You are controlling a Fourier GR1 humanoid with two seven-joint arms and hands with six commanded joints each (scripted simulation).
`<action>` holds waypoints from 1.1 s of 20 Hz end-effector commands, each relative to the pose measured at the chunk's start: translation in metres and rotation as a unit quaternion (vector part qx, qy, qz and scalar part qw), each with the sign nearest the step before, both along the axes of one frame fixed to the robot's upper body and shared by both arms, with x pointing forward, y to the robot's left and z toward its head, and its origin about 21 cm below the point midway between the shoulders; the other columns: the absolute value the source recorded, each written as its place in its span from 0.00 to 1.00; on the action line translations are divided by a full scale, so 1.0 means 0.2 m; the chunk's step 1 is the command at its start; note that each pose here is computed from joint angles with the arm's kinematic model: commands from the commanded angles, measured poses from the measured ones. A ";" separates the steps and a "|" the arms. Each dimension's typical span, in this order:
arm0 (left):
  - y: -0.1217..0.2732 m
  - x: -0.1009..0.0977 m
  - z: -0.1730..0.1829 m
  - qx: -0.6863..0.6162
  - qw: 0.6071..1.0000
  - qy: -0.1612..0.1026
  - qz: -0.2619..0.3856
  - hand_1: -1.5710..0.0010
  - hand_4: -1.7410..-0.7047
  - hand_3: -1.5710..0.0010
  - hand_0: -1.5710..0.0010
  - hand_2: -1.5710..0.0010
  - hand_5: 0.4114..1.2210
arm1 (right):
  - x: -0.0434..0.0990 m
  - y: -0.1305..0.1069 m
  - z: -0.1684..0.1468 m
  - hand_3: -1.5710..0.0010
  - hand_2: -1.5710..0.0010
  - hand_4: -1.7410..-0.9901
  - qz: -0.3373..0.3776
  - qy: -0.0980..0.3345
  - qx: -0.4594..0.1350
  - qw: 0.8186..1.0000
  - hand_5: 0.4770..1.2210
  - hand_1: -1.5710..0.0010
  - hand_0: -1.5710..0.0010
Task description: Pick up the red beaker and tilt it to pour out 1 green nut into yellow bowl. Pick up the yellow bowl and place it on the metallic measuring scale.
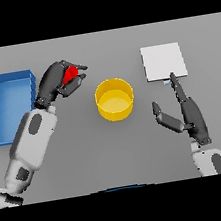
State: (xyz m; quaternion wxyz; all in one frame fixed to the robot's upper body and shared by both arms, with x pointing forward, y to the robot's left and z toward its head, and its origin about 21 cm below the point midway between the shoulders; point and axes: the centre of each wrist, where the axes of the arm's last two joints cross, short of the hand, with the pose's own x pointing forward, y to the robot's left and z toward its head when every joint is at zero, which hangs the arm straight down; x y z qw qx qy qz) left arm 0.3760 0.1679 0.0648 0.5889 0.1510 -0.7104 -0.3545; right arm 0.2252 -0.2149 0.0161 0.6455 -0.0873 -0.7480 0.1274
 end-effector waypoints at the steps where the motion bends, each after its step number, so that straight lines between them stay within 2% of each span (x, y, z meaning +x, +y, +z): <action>1: -0.02 0.01 0.02 0.033 0.999 -0.006 -0.011 0.00 0.01 0.00 0.00 0.00 0.87 | -0.01 0.02 -0.01 1.00 1.00 0.65 0.007 -0.001 -0.002 1.000 0.32 1.00 1.00; 4: -0.08 0.04 0.06 0.161 0.985 -0.046 -0.051 0.00 0.00 0.00 0.00 0.00 0.90 | -0.01 0.00 0.02 1.00 1.00 0.63 0.010 -0.007 0.003 1.000 0.33 1.00 1.00; 8: -0.18 0.07 0.10 0.300 0.946 -0.086 -0.090 0.00 0.00 0.00 0.00 0.00 0.95 | 0.00 0.01 0.00 1.00 1.00 0.63 0.009 -0.003 0.011 1.000 0.33 1.00 1.00; 10: -0.21 0.10 0.13 0.363 0.919 -0.094 -0.119 0.00 0.00 0.00 0.00 0.00 0.96 | -0.01 0.01 -0.01 1.00 1.00 0.63 0.011 -0.005 0.012 1.000 0.32 1.00 1.00; 13: -0.28 0.13 0.19 0.446 0.875 -0.106 -0.157 0.00 0.12 0.00 0.00 0.00 0.98 | 0.00 0.03 -0.02 1.00 1.00 0.64 0.008 -0.004 0.013 1.000 0.30 1.00 1.00; 15: -0.32 0.15 0.21 0.501 0.840 -0.102 -0.178 0.00 0.08 0.00 0.00 0.00 0.99 | 0.00 0.02 -0.02 1.00 1.00 0.66 -0.001 -0.008 0.013 1.000 0.27 1.00 1.00; 19: -0.43 0.16 0.23 0.562 0.791 -0.112 -0.214 0.00 0.04 0.00 0.00 0.00 1.00 | 0.01 0.01 -0.02 1.00 1.00 0.71 -0.004 -0.008 0.023 1.000 0.24 1.00 1.00; 20: -0.44 0.17 0.23 0.579 0.776 -0.111 -0.223 0.00 0.03 0.00 0.00 0.00 1.00 | 0.00 0.02 -0.03 1.00 1.00 0.72 -0.003 -0.014 0.021 1.000 0.23 1.00 1.00; 22: -0.49 0.15 0.25 0.617 0.742 -0.120 -0.233 0.00 0.02 0.00 0.00 0.00 1.00 | 0.01 0.03 -0.03 1.00 1.00 0.73 -0.011 -0.007 0.008 1.000 0.23 1.00 1.00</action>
